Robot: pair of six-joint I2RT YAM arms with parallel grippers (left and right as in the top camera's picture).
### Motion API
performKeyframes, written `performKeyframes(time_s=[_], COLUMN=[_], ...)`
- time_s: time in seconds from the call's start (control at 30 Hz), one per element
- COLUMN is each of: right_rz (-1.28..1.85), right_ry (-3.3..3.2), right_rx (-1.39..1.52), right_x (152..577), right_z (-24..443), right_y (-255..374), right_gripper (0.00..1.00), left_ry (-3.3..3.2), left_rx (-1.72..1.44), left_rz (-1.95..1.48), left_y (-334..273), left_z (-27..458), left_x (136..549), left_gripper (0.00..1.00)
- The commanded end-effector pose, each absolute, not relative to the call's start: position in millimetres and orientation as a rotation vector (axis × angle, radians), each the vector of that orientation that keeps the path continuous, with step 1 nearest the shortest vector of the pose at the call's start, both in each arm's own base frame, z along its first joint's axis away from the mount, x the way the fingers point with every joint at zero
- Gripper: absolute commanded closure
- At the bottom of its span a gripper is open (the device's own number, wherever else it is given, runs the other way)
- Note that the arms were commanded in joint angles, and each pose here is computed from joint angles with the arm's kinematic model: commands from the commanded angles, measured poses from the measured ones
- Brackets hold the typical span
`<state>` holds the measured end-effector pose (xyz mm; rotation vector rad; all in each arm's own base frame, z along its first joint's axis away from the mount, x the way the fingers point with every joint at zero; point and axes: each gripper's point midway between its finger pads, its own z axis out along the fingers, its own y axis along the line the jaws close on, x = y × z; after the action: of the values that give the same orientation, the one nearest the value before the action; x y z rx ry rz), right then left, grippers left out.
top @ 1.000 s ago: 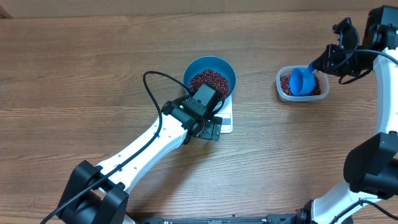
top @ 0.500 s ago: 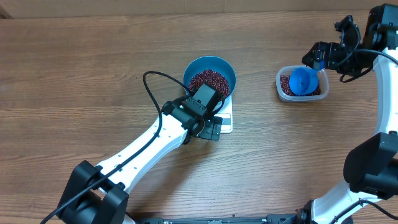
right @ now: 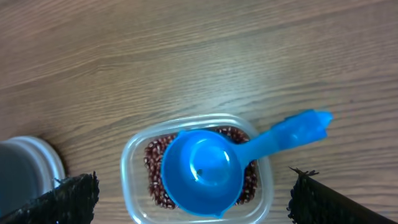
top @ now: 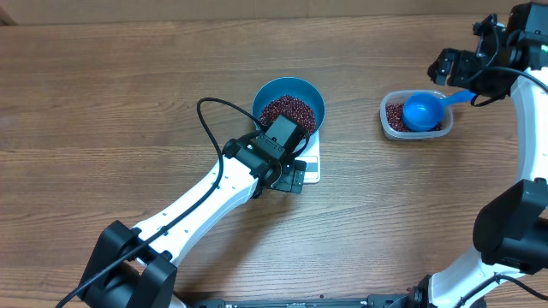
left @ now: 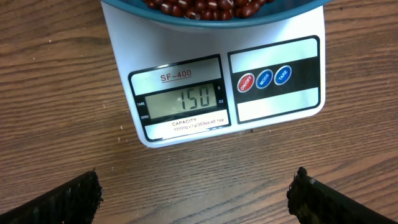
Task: Scoop item into bowl and weigh 150g on scale
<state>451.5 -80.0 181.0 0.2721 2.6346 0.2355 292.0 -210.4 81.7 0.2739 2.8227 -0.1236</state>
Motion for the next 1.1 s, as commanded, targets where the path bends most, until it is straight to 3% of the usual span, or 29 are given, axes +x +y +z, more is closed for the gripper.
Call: performKeyframes(time_s=[0.0,0.53,1.07], right_rz=[0.241,0.487,0.491], right_ry=[2.665,2.587,2.584], right_rx=[0.35,0.271,0.269], right_x=[445,457,457], right_z=[164,172,173], right_y=[-79,-50,-49], right_gripper=[0.0,0.0,0.0], left_ry=[2.816,2.816,2.816], left_rx=[0.298,0.298,0.298], left_rz=[-0.124,-0.124,-0.124], left_y=[-210,-210,-210], left_z=[83,83,83], left_x=[292,292,292], left_gripper=[0.01,0.01,0.01])
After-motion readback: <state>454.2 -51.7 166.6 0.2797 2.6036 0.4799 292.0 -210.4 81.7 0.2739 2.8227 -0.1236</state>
